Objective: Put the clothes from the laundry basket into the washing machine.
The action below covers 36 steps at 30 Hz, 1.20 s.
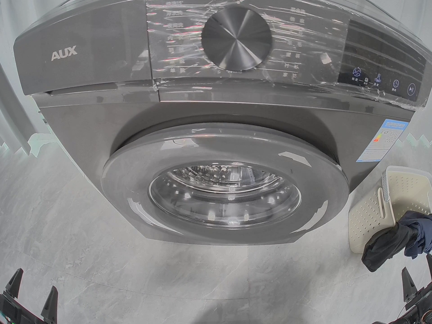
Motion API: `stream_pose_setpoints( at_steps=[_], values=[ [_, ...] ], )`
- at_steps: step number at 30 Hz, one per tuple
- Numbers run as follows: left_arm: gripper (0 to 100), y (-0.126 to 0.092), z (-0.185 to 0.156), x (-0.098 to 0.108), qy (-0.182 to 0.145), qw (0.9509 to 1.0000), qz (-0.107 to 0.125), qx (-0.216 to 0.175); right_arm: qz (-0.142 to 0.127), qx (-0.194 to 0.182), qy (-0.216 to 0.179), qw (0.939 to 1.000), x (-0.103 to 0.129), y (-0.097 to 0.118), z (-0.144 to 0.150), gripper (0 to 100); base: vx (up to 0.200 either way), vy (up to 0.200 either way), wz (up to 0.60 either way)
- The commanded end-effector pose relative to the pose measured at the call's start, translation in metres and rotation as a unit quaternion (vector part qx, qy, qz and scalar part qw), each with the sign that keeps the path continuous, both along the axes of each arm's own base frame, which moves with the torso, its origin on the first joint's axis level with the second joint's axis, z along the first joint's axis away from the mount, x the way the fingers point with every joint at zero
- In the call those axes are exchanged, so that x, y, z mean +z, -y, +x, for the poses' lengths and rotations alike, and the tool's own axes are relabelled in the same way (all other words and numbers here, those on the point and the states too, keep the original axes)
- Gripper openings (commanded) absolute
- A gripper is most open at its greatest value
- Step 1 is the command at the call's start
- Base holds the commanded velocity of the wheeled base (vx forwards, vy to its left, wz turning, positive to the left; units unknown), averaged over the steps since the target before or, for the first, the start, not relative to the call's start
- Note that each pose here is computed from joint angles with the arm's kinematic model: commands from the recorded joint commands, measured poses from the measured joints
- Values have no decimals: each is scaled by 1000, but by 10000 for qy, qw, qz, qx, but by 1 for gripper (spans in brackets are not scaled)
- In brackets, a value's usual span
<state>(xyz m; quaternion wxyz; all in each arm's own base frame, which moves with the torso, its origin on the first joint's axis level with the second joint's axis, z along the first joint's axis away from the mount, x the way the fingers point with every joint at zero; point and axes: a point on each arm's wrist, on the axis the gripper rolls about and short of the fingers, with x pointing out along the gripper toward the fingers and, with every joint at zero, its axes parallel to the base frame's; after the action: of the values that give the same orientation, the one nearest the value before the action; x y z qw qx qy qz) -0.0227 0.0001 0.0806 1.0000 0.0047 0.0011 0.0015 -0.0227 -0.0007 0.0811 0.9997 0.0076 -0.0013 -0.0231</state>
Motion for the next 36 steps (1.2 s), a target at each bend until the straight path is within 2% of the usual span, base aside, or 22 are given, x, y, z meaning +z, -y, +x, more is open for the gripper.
stream_pose_setpoints(
  at_steps=[1,13,14,15,16,17,18,19,20,21,23,25,26,28,31,33,34,36],
  values=[
    [100,0,0,-5,-5,10000,-1,0,1,1,-42,10000,-5,0,1,100,0,0,0],
    [100,0,0,-5,-5,10000,15,8,1,8,34,10000,-4,0,1,100,0,0,0],
    [100,0,0,-5,-5,10000,15,0,4,62,249,9997,3,-1,-1,100,0,0,0],
    [100,0,0,-5,-5,10000,15,0,10,78,296,9995,4,-1,-1,100,0,0,0],
    [100,0,0,-5,-5,10000,30,8,56,225,1107,9936,39,-1,-11,100,0,0,0],
    [100,0,0,-5,-5,10000,30,8,82,291,1237,9919,52,-2,-14,100,0,0,0],
    [100,0,0,-5,-5,10000,38,8,106,376,1068,9935,61,-2,-11,100,0,0,0],
    [100,0,0,-5,-5,10000,38,8,106,376,1068,9935,61,-2,-11,100,0,0,0],
    [100,0,0,-5,-5,10000,38,8,126,696,406,9967,61,-3,3,100,0,0,0],
    [100,0,0,-5,-5,10000,38,0,162,988,-28,9950,57,-4,12,100,0,0,0],
    [100,0,0,-5,-5,10000,30,-15,201,1463,-761,9861,46,-6,29,100,0,0,0],
    [100,0,0,-5,3,10000,30,-15,262,1912,-1199,9739,45,-8,45,100,0,0,0],
    [100,0,0,-5,-5,10000,30,-15,286,2087,-1304,9688,45,-9,50,100,0,0,0],
    [100,0,0,-5,-5,10000,30,-15,360,2507,-1568,9546,49,-13,64,100,0,0,0],
    [100,0,0,-5,-5,10000,30,-15,340,2828,-1792,9417,52,-20,84,100,0,0,0],
    [100,0,0,-5,-5,10000,30,-15,320,2941,-1806,9380,53,-23,91,100,0,0,0],
    [100,0,0,-5,-5,10000,30,-15,289,3049,-1778,9352,56,-28,105,100,0,0,0],
    [100,0,0,-5,-5,10000,30,-15,266,3116,-1685,9348,61,-34,118,100,0,0,0]
  ],
)
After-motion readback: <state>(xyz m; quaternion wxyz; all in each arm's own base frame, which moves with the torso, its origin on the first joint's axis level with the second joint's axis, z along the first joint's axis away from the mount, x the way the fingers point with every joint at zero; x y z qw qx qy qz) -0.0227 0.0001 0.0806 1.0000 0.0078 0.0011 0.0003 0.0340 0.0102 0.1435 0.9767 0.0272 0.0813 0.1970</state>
